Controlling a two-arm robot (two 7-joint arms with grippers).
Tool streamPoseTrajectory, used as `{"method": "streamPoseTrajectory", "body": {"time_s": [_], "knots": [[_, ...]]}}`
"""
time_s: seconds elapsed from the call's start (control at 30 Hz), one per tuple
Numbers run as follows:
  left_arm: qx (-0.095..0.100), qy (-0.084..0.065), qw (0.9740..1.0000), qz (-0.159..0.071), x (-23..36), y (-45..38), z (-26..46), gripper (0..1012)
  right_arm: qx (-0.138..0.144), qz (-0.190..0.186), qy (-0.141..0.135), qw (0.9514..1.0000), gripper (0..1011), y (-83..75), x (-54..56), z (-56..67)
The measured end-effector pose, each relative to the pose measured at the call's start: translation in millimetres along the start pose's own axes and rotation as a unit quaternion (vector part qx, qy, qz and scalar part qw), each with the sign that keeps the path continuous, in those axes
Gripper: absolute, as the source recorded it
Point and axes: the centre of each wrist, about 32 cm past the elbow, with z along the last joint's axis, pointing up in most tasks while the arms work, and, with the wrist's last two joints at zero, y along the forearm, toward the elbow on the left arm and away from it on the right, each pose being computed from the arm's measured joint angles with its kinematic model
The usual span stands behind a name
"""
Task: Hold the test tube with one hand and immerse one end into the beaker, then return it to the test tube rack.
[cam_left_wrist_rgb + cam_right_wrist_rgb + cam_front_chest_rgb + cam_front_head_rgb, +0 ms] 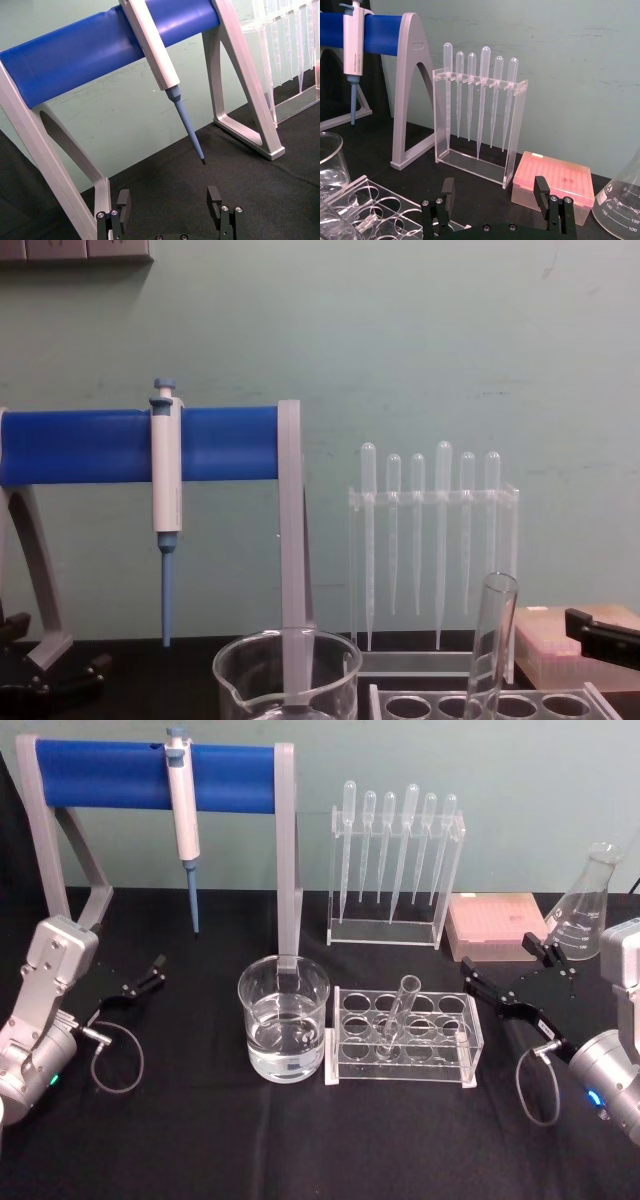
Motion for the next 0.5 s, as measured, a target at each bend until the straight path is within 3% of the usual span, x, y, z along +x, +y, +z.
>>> {"method": "streamPoseTrajectory", "body": {"time_s": [0.5], "knots": [[0.000, 0.000, 1.0000, 0.000, 0.0, 0.0, 0.0, 1000, 0.000, 0.000, 0.000, 1.0000, 1002, 0.0, 0.0, 0.0]]}}
